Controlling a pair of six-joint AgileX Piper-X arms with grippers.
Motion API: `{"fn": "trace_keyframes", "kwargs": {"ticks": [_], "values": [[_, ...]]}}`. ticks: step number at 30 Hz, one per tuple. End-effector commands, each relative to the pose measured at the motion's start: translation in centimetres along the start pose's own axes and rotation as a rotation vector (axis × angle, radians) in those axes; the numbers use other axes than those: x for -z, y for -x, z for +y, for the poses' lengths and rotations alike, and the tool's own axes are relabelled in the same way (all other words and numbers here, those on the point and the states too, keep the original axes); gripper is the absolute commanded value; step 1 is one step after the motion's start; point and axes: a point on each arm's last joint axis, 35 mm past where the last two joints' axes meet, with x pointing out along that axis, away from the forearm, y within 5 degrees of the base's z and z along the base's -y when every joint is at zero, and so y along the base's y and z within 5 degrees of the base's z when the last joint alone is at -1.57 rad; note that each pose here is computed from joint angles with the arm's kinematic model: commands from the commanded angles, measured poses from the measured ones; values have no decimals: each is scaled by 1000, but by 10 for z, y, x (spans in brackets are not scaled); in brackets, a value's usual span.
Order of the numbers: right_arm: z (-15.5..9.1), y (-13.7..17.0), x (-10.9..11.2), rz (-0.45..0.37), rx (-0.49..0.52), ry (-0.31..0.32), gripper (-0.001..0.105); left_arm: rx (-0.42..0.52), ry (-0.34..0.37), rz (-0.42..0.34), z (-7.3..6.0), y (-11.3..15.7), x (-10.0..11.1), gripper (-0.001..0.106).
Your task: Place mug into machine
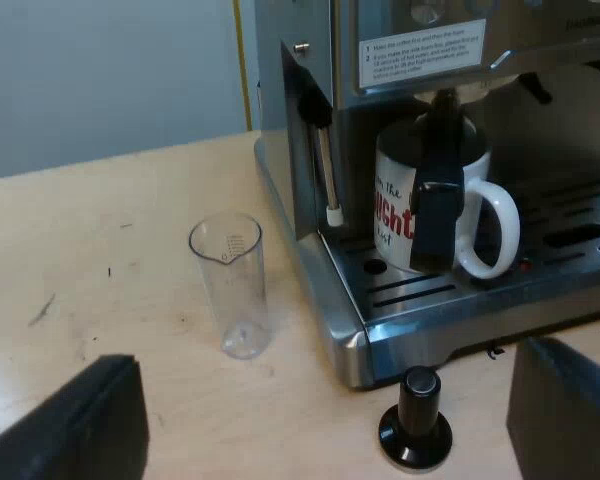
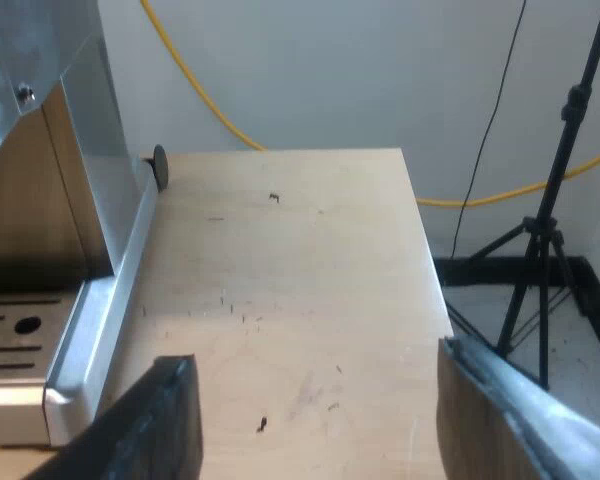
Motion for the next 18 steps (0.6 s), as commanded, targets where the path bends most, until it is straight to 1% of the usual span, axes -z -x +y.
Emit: {"fn": "trace_keyframes", "kwargs": {"ticks": [1, 5, 10, 13, 18], "values": [[3, -6, 6, 13, -10, -27, 54, -9, 5, 10, 2, -6, 6, 74], [7, -13, 15, 44, -20, -54, 54, -13, 12, 41, 5, -13, 15, 74], [10, -17, 22, 75, -28, -74, 54, -18, 20, 81, 7, -19, 24, 74], [10, -17, 24, 101, -20, -71, 54, -20, 12, 99, 9, -22, 29, 74], [11, -17, 30, 153, -19, -64, 54, -16, 13, 103, 9, -23, 30, 74]]}}
